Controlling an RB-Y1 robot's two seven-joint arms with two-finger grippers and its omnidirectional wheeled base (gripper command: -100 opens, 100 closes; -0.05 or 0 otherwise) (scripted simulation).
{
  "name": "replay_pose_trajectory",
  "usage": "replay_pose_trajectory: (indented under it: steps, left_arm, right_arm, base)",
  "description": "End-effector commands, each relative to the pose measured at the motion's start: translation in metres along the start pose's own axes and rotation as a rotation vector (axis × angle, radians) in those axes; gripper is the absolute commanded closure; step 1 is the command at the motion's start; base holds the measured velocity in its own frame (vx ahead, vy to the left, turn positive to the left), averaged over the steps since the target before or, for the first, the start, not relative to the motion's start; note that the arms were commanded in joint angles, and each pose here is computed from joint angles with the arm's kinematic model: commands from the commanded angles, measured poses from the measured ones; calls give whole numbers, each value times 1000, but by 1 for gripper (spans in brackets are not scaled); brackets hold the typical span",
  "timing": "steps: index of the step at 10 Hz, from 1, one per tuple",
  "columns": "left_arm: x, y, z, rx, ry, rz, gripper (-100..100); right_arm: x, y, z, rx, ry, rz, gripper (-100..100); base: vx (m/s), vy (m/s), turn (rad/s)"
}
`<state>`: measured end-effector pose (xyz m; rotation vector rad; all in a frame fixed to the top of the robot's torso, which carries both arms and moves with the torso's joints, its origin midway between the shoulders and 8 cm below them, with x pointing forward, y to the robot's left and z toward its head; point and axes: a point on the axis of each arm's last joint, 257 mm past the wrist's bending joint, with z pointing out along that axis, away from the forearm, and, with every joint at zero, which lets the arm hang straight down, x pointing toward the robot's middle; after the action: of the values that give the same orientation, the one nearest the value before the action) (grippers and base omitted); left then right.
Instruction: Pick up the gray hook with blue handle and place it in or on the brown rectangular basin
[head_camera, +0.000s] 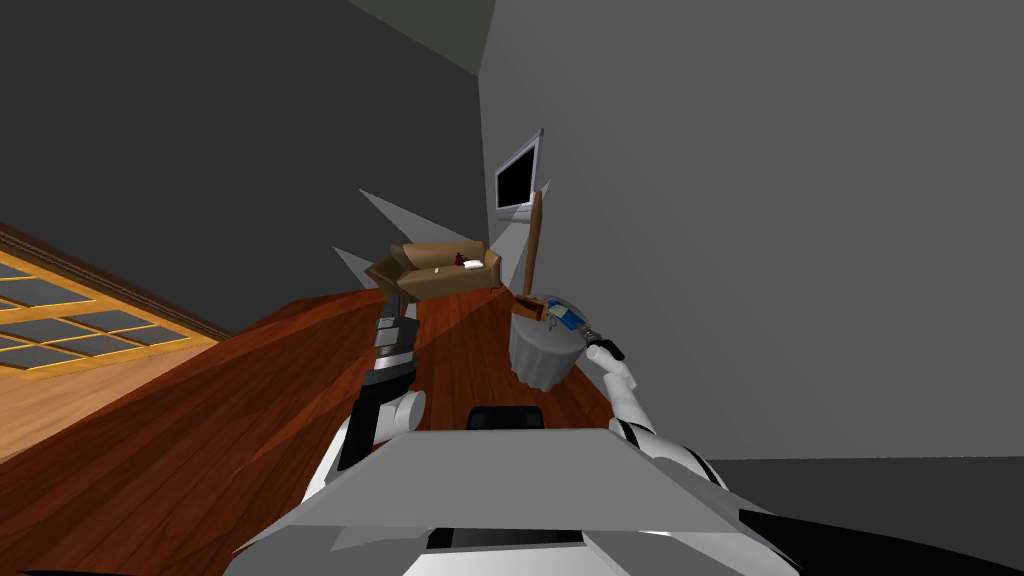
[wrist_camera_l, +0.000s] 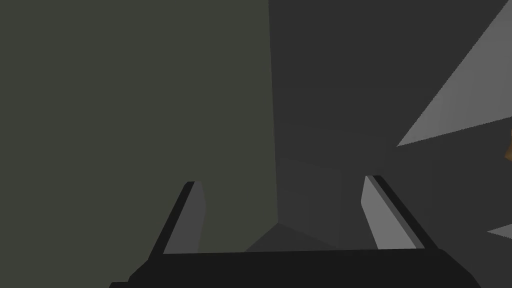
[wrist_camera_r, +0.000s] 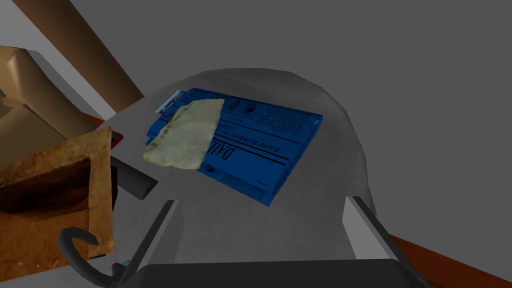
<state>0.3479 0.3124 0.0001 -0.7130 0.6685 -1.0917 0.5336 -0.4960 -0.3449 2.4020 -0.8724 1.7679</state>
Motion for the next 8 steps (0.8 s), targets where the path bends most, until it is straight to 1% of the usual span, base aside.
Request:
replay_pose_trajectory:
  steps: [1,2,3,6,8]
  left_arm:
    - [0,0,0,0,0,0,0]
    - [0,0,0,0,0,0,0]
    - [0,0,0,0,0,0,0]
    - [0,0,0,0,0,0,0]
    - [0,0,0,0,0,0,0]
  right_arm:
    - [-5,-1,8,-4,-40,100,-100]
    - [-14,3,7,-15,-59,128,-100]
    - [-14,3,7,-16,-59,148,-100]
    - [-14,3,7,-16,-59,148,-100]
    - [-14,3,7,-16,-59,148,-100]
  base:
    - [-8,-21,184]
    - [-15,6,106]
    - [9,-12,-33]
    - [-4,6,16]
    - [9,-12,-34]
